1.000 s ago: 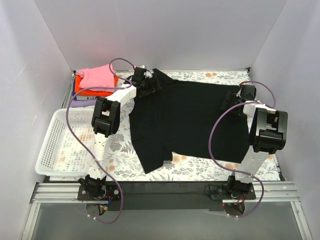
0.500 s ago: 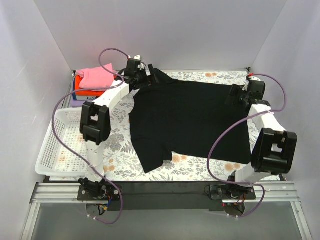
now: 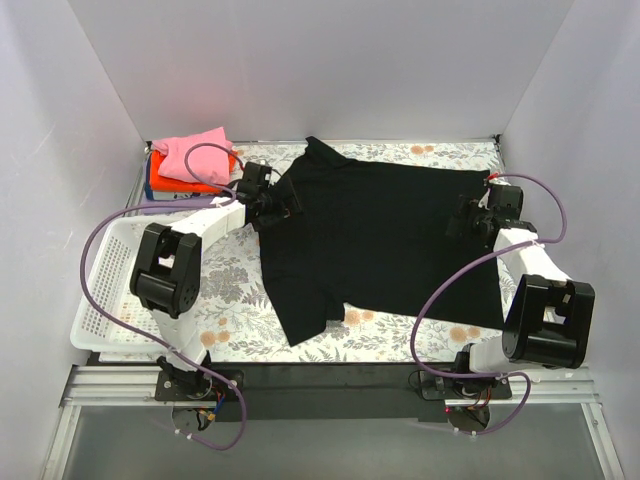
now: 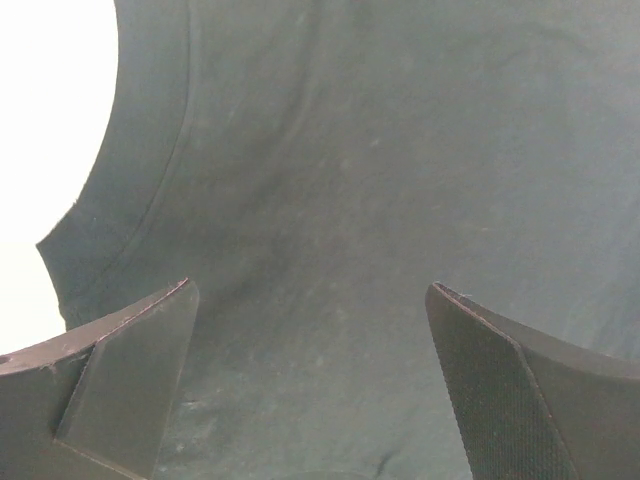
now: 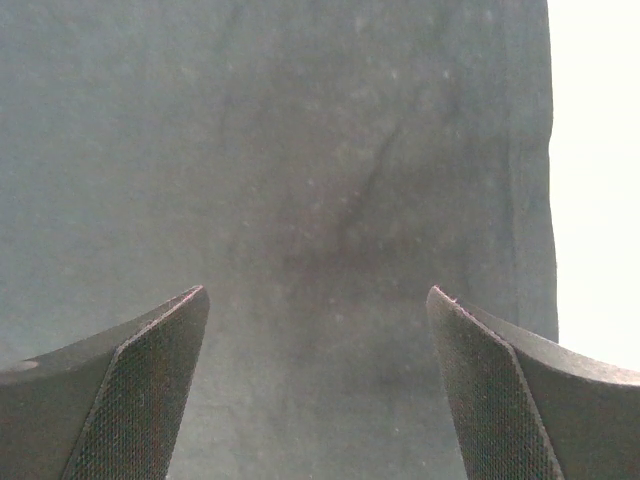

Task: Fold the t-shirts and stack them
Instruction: Flatten the tshirt out, then fold the tshirt

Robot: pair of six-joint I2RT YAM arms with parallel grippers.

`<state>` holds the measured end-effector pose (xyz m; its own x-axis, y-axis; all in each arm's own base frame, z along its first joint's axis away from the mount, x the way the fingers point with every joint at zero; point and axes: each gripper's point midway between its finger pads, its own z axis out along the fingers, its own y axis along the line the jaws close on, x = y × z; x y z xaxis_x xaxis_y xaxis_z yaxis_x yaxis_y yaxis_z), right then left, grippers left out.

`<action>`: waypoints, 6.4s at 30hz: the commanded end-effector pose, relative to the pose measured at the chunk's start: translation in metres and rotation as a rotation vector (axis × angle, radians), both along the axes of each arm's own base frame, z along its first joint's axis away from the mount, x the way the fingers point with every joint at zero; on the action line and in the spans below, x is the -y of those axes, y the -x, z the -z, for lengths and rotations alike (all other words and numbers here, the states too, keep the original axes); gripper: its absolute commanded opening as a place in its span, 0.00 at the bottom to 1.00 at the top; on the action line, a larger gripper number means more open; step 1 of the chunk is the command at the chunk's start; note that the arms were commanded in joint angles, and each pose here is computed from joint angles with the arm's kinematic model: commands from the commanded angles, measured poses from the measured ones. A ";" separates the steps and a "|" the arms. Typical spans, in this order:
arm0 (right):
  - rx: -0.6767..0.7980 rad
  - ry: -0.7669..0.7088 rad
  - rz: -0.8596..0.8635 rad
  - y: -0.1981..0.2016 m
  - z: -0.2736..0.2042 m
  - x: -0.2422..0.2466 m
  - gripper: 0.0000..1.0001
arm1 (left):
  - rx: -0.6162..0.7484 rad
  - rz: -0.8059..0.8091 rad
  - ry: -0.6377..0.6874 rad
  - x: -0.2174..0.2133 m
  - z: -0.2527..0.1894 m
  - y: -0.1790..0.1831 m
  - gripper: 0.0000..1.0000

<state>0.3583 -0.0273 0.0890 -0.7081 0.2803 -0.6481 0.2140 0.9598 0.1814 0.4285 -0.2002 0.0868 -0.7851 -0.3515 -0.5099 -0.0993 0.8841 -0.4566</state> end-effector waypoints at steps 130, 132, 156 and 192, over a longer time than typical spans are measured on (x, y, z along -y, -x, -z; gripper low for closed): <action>-0.103 -0.022 0.291 0.115 -0.001 0.014 0.98 | -0.007 -0.037 -0.142 0.008 -0.011 0.189 0.00; -0.175 -0.042 0.333 0.129 0.012 0.022 0.97 | 0.004 -0.023 -0.118 0.012 -0.015 0.189 0.00; -0.408 -0.135 0.584 0.177 0.059 0.026 0.69 | 0.066 0.089 -0.008 0.036 -0.034 0.184 0.00; -0.361 -0.129 0.662 0.164 0.092 0.039 0.01 | 0.082 0.049 0.005 0.019 -0.040 0.180 0.00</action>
<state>0.1998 -0.0651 0.0136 -0.5076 0.7894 -0.3451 0.8120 0.5723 0.1148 0.2471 -0.2223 0.1156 -0.7764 -0.3034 -0.5524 -0.0259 0.8911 -0.4530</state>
